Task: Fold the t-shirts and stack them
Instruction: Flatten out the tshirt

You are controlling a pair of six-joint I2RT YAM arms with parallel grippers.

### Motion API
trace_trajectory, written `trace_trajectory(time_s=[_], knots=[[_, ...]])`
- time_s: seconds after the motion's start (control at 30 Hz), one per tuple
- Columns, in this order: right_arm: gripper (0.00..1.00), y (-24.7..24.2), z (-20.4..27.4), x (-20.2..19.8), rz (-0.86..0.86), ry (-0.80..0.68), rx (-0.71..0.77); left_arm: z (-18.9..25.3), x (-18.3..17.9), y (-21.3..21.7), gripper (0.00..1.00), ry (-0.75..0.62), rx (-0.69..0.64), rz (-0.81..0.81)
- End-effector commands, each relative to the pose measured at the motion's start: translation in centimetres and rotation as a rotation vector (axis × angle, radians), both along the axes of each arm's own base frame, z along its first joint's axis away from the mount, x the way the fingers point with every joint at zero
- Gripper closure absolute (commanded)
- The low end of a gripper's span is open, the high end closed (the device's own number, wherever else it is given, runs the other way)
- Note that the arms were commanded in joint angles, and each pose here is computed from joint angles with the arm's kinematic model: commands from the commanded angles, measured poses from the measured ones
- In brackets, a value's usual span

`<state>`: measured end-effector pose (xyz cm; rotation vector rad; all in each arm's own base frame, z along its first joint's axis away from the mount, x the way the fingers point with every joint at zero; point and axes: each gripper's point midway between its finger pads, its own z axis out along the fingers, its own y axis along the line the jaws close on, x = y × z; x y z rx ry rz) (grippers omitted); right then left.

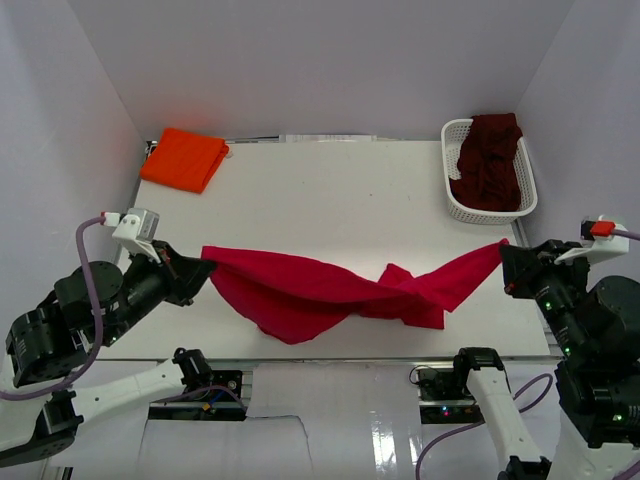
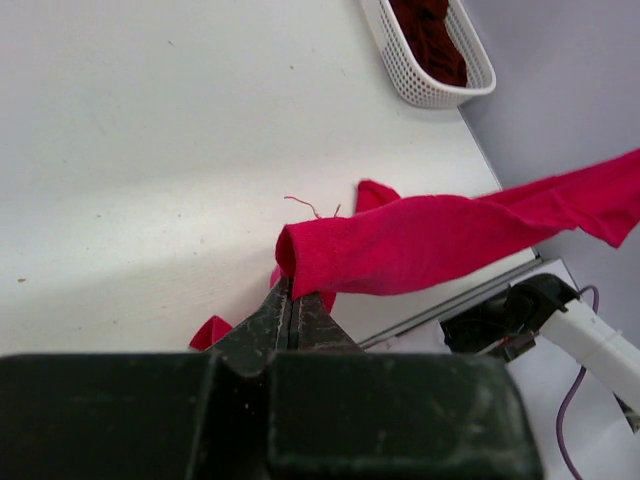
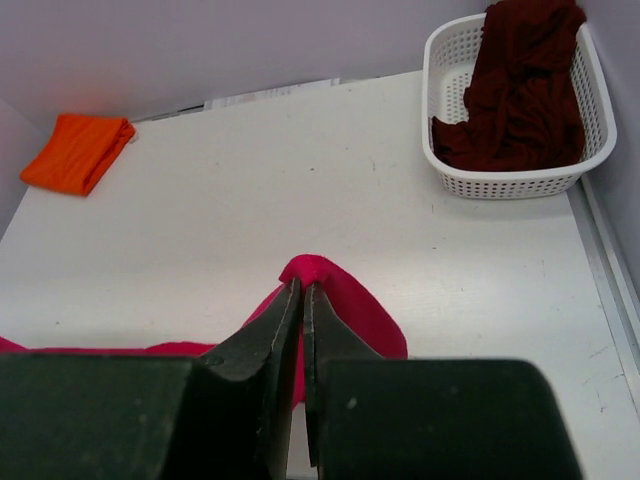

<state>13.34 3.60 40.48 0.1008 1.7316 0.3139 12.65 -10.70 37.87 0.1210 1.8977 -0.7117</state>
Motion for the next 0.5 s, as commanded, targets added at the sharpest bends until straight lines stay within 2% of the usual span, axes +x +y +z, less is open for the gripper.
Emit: trace_trajectory(time_s=[0.0,0.3,0.47], knots=[[0.92,-1.0,1.1,1.0,-0.059,-0.074,-0.012,0.6,1.1,1.2,1.0,-0.044,-0.028,0.091],[0.92,-0.5,-1.0,6.9,-0.041,0.008,-0.005,1.1,4.3,3.4,1.0,-0.119,0.085,0.303],[0.92,1.9,-6.4,11.8,0.073,0.238,0.05,-1.6,6.1,0.5,1.0,-0.089,0.167,0.296]])
